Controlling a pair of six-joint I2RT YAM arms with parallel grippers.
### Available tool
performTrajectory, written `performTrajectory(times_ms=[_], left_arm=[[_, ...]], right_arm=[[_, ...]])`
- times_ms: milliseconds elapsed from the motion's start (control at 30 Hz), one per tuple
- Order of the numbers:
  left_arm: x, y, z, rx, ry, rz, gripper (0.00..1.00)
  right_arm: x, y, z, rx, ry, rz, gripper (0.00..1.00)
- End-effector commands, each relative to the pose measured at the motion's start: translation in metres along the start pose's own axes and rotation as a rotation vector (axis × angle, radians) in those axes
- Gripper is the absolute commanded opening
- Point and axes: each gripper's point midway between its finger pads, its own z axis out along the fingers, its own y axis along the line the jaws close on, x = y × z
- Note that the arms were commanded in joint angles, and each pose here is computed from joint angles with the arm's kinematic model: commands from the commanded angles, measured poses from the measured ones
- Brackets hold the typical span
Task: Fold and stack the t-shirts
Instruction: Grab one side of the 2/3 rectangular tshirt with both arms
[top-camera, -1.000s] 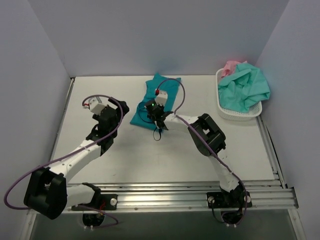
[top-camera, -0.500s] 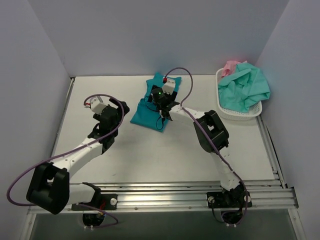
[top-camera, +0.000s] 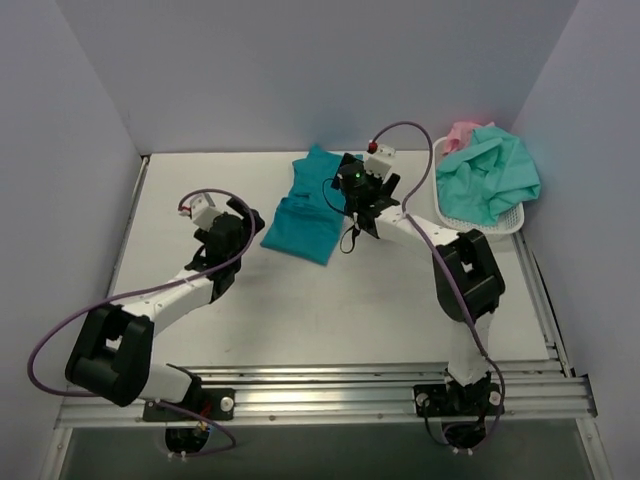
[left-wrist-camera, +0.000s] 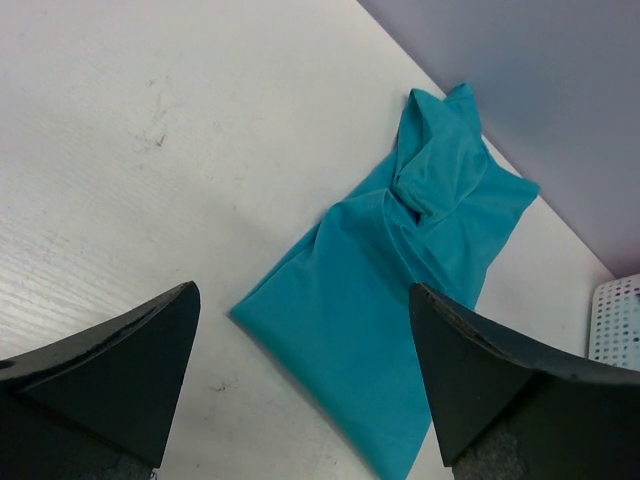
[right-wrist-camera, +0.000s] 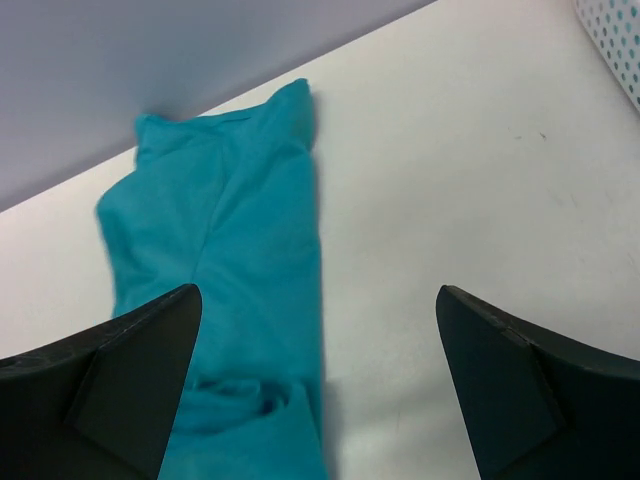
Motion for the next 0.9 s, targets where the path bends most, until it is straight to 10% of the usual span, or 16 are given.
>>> performTrajectory(times_ms=[0,333,867], left_arm=[[0.003,-0.016,0.011,0.058,0.016,-0.047,0.94],[0.051,0.001,0.052,0.115,0.183,-0.138,0.95],[0.087,0.010,0.060,0.122,0.298,-0.237,0.97]], right_arm=[[-0.031,0.006,-0.068,-0.066,-0.056,0.083,1.00],[0.029,-0.013,-0.147,-0.275,0.140,0.208,1.00],[0.145,-0.001,-0.144,-0.413,0.388,0.302,0.96]])
